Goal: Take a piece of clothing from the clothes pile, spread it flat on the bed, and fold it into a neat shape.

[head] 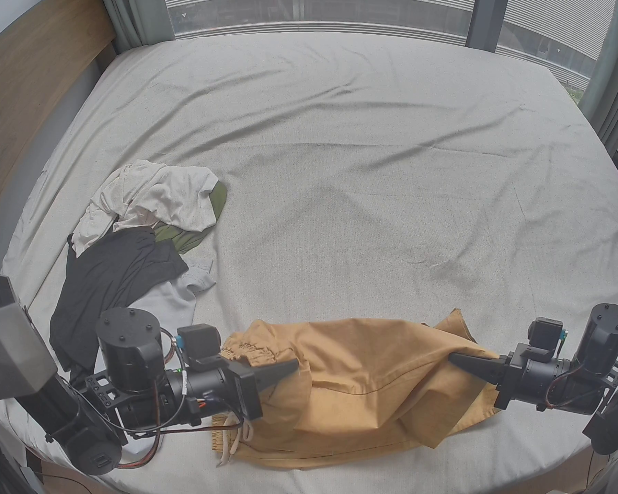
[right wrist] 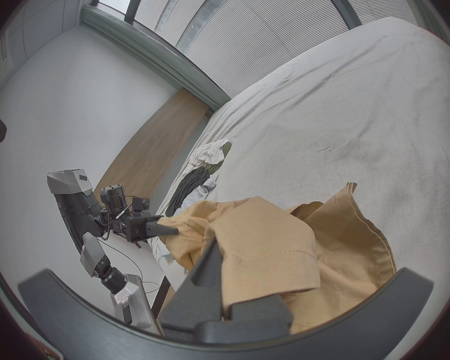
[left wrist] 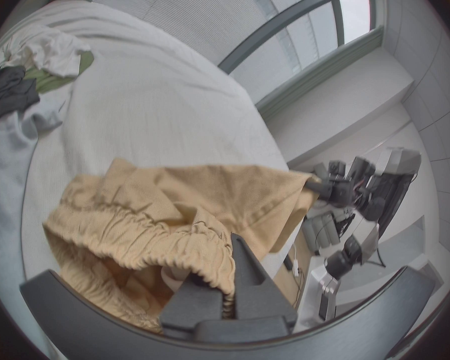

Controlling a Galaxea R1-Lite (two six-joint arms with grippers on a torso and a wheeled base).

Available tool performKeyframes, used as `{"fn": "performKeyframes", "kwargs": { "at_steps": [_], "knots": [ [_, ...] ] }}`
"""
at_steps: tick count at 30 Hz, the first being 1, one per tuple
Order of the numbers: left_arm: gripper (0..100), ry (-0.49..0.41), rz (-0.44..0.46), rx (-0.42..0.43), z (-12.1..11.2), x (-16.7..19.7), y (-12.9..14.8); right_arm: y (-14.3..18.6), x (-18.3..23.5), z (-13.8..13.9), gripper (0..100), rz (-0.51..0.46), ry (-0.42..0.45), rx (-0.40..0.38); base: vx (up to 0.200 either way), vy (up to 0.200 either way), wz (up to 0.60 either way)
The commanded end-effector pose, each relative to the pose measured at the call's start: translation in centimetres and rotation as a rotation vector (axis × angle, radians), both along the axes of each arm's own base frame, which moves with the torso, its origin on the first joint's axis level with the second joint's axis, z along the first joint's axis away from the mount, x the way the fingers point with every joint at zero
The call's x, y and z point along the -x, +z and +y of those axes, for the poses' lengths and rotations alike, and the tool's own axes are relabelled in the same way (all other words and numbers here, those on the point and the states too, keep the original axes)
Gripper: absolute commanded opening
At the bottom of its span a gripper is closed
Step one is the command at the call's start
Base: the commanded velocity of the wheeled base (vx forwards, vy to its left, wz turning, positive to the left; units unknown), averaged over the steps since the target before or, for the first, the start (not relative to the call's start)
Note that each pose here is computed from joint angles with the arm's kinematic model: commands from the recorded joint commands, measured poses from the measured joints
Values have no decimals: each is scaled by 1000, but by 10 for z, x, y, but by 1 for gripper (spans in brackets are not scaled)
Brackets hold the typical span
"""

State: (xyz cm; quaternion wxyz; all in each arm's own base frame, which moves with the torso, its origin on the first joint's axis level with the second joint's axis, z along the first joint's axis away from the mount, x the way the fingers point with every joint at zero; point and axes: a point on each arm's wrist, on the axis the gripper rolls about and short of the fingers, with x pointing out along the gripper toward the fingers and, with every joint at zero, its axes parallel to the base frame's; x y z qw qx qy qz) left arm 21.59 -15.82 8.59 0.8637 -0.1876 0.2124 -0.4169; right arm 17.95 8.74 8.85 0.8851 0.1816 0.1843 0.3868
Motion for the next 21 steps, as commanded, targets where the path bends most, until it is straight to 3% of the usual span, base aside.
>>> {"fn": "performKeyframes", "kwargs": {
  "at_steps": [1, 6, 11, 21],
  "knots": [
    [0, 31, -80, 76, 7, -2, 23, 11, 3, -3, 0, -69, 8, -10, 0, 0, 0],
    [0, 64, -131, 136, 18, -1, 37, 25, 4, -4, 0, -143, 8, -35, 0, 0, 0],
    [0, 79, -141, 190, 27, 3, 39, 26, 3, -5, 0, -152, 1, -32, 0, 0, 0],
    [0, 105, -112, 168, 35, -5, 29, 24, -13, -8, 0, -150, 13, -37, 0, 0, 0]
  ]
}}
